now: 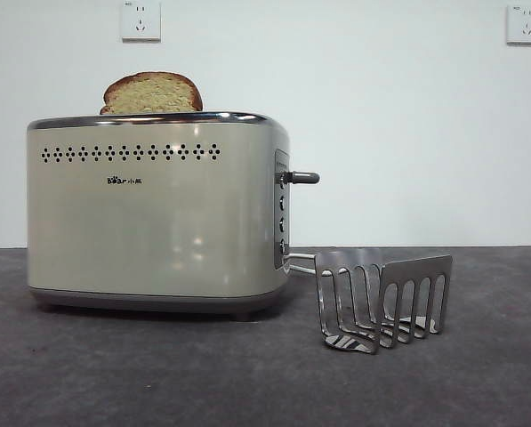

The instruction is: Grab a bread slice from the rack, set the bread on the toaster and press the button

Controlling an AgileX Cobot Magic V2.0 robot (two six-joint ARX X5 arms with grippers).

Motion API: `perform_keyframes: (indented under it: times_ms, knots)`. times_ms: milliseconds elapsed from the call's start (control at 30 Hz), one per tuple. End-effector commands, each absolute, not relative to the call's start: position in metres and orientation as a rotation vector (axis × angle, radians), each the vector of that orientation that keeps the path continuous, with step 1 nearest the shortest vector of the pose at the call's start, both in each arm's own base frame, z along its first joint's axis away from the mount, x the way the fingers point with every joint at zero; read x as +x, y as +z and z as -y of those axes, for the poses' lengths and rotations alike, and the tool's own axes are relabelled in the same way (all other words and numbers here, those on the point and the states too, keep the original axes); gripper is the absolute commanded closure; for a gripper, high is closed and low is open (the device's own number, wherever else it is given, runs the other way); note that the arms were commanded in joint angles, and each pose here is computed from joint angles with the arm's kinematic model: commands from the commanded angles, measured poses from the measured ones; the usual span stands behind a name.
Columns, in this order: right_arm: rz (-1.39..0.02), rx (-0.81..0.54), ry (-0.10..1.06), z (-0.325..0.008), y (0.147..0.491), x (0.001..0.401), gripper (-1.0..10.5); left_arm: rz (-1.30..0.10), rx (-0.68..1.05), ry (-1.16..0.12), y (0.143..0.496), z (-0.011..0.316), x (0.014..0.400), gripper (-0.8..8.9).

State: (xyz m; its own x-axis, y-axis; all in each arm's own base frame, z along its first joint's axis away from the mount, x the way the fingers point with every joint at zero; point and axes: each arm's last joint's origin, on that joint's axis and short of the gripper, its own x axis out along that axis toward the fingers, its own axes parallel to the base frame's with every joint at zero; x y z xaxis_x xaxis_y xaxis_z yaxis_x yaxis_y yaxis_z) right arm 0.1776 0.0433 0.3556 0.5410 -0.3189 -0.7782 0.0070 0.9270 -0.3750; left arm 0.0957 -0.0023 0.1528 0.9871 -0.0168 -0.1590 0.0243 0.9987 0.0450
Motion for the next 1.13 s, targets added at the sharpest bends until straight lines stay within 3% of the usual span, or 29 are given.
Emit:
perform_keyframes:
  times_ms: [33,833,1133]
  knots:
    - [-0.991,-0.354,-0.197,-0.044,0.353,0.179,9.5,-0.166,0.052,-0.05,0.15,0.003,0.096,8.17]
    - [-0.986,-0.351,-0.19,-0.044,0.353,0.178,9.5,-0.178,0.053,-0.056,0.149,0.003,0.097,8.16]
    - [-0.847,-0.279,-0.199,-0.03,0.375,0.141,9.5,-0.196,0.052,-0.057,0.147,0.003,0.098,8.17]
